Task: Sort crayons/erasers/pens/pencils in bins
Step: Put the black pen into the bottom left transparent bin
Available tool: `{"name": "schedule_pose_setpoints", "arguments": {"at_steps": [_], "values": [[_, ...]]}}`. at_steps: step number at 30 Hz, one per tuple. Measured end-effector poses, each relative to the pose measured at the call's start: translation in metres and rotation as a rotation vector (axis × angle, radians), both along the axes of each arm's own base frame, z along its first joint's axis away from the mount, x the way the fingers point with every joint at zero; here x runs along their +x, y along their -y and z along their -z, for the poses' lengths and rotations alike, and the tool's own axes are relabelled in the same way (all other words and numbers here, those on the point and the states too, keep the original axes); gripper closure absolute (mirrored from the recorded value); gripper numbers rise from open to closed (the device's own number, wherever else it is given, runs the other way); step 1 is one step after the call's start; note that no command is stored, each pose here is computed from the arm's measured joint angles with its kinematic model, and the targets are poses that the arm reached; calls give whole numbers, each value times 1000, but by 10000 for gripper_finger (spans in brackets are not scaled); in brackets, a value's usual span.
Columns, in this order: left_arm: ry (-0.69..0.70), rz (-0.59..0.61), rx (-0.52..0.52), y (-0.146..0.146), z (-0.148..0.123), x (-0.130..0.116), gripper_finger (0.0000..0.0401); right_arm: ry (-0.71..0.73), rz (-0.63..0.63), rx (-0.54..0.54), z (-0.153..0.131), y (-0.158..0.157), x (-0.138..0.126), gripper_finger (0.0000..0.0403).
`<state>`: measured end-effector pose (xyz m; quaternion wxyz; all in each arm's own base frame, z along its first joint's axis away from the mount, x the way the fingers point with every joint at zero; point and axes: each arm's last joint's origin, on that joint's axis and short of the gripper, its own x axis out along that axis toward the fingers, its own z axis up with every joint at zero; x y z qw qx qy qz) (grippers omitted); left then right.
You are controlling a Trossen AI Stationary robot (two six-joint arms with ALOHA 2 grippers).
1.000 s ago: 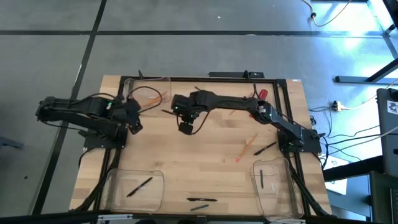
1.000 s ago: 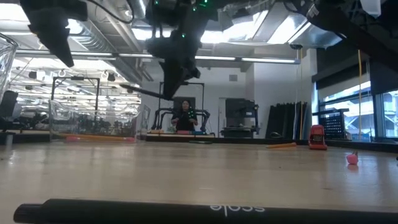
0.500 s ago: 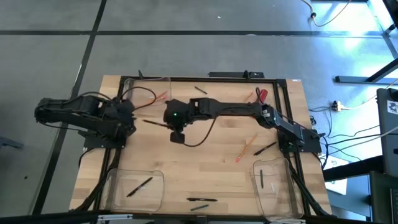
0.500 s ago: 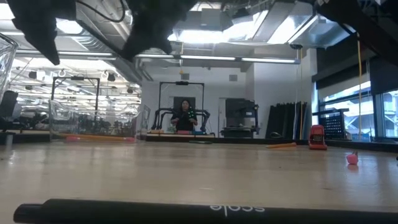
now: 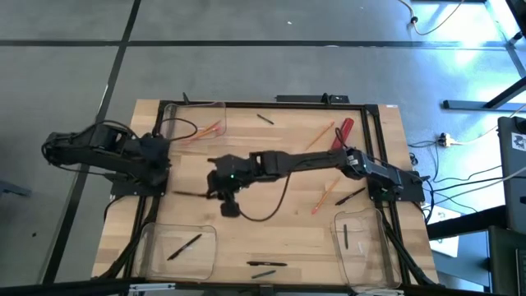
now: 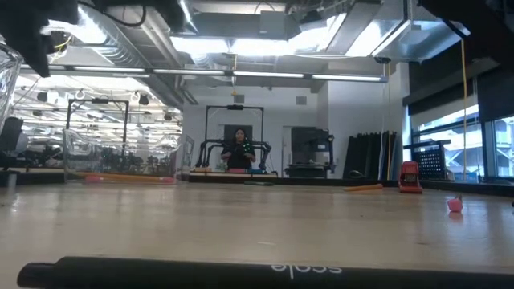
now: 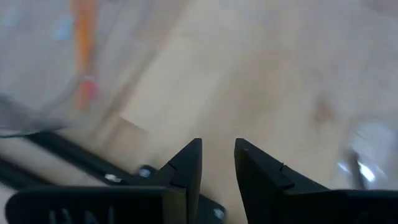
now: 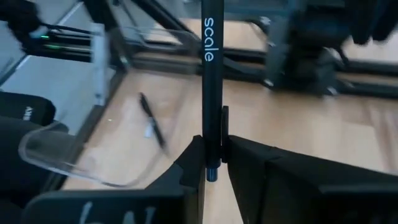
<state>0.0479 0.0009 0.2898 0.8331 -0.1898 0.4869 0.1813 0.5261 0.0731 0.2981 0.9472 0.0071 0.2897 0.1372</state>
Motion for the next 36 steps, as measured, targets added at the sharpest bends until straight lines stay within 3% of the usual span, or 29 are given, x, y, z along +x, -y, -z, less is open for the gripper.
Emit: {"name": "schedule_pose_setpoints", "arguments": {"at_steps": [6, 12, 23, 36], "values": [[89, 194, -143, 5, -3, -12, 313, 26, -57, -7, -2, -26, -3, 348], [223, 317, -162, 7, -6, -27, 313, 80, -80, 4, 8, -40, 3, 347], [371, 363, -111, 5, -8, -43, 313, 86, -114, 29, 59, -40, 27, 347], [388, 381, -92, 5, -10, -42, 313, 124, -241, 248, 106, -36, 50, 347]]}}
